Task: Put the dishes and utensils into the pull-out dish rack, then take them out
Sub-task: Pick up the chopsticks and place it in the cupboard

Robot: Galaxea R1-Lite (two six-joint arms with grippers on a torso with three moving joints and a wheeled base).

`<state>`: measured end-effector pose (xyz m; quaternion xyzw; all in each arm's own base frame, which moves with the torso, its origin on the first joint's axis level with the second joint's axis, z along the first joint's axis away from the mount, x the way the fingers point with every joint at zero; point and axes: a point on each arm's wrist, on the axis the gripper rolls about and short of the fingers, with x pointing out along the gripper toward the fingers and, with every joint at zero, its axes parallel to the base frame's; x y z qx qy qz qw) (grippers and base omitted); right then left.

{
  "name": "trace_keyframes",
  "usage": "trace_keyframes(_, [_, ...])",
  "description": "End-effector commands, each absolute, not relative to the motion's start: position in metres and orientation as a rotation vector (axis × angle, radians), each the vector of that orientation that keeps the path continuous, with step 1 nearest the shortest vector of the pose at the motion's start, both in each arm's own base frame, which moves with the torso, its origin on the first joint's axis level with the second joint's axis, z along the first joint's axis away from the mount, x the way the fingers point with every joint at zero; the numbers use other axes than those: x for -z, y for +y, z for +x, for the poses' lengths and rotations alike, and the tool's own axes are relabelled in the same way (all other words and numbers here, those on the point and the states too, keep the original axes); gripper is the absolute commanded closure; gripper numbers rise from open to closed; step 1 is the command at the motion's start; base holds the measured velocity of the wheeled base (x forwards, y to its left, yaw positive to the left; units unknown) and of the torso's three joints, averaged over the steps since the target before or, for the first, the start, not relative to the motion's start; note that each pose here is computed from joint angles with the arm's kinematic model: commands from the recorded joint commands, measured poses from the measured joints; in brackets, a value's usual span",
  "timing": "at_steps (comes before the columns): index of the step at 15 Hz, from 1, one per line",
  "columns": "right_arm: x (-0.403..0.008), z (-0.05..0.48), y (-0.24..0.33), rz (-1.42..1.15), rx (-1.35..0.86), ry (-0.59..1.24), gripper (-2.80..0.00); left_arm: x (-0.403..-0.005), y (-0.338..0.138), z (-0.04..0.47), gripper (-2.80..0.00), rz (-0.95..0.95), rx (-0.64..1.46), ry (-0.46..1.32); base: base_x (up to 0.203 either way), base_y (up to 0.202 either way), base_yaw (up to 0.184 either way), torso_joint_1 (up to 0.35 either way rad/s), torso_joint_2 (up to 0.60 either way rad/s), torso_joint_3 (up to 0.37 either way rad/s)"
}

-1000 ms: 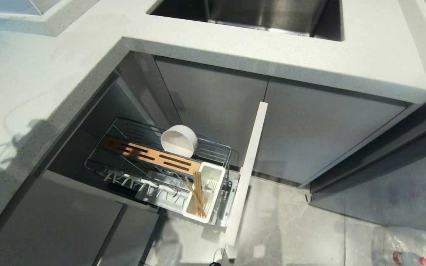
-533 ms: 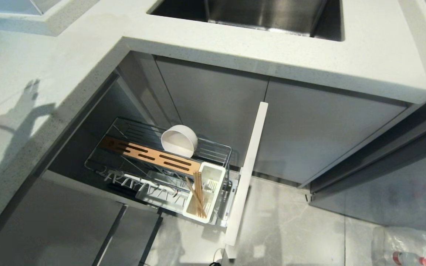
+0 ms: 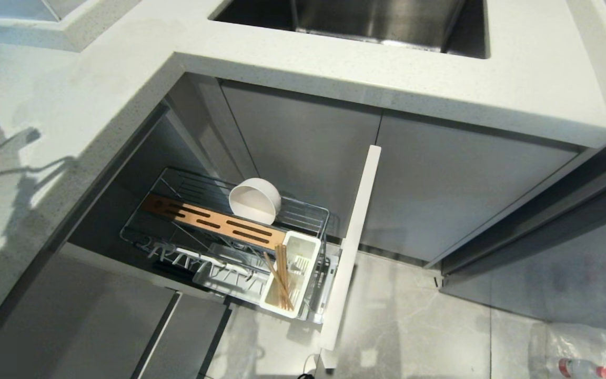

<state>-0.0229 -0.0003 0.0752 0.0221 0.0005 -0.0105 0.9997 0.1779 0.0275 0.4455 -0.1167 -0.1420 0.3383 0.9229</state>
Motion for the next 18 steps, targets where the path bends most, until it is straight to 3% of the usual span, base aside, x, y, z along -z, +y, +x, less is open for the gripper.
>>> trace_keyframes(1, [-0.075,-0.023,0.000,0.044,0.020,0.003,0.00,-0.435,0.039,0.190,0.00,-0.304,-0.755,-0.262,0.000,0.000,0.000,0.000,0.00,0.000])
trace_keyframes(6, [-0.075,-0.023,0.000,0.044,0.020,0.003,0.00,-0.400,0.047,0.190,0.00,-0.454,-0.802,0.004,0.000,0.000,0.000,0.000,0.00,0.000])
trace_keyframes(18, [-0.075,-0.023,0.000,0.044,0.020,0.003,0.00,-0.388,0.051,0.135,0.00,-0.534,-0.881,0.177,0.000,0.000,0.000,0.000,0.00,0.000])
